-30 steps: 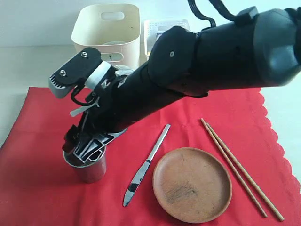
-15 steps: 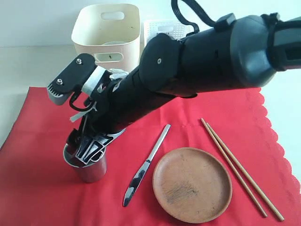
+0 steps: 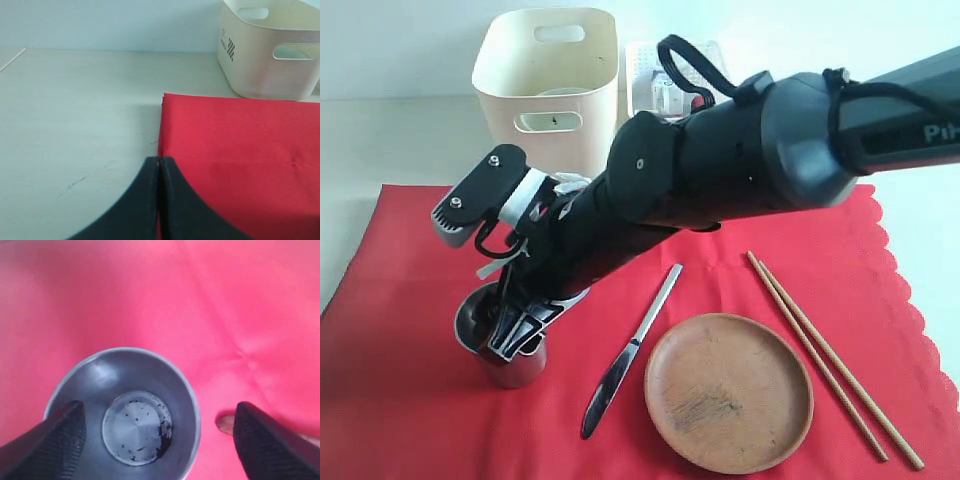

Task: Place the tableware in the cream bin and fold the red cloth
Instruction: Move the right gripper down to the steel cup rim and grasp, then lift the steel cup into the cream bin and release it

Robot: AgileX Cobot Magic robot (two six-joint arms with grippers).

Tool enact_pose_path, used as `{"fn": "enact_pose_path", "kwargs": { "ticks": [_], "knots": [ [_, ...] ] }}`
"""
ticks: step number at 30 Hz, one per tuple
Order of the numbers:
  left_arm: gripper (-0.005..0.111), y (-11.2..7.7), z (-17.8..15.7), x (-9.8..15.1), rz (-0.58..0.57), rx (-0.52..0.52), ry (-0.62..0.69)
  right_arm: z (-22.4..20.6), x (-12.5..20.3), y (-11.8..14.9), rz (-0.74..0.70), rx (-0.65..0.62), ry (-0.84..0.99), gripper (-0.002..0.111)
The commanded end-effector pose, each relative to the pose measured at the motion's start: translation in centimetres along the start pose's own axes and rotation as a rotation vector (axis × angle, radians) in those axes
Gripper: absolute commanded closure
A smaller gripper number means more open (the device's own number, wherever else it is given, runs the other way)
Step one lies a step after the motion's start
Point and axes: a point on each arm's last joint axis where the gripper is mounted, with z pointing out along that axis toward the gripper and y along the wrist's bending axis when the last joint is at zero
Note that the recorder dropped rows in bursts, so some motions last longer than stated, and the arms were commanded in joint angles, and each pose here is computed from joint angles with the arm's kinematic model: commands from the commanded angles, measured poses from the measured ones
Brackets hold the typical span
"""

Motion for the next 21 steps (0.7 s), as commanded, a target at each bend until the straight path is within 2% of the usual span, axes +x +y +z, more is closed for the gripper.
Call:
{"fn": "enact_pose_path", "kwargs": {
  "ticks": [1,9,16,18,21],
  "knots": [
    [0.107,0.0,0.0,-0.1,0.002,-0.003,-0.017,0.2,-0.3,-0.2,0.011,0.022,-0.021,0.031],
    [0.107,0.0,0.0,-0.1,0.002,-0.003,-0.017,0.1,-0.4,-0.3,0.010,0.027,-0.027,0.031],
    [0.107,0.0,0.0,-0.1,0.002,-0.003,-0.017,1.3,0.0,-0.9,0.014,0.080,-0.039,0.033],
    [0.107,0.0,0.0,-0.1,0.002,-0.003,-0.017,1.8,0.5,-0.8,0.017,0.065,-0.013,0.040],
    [0.107,0.0,0.0,-0.1,0.002,-0.003,-0.017,2.0,0.7,-0.7,0.018,0.050,0.002,0.061]
  ]
}}
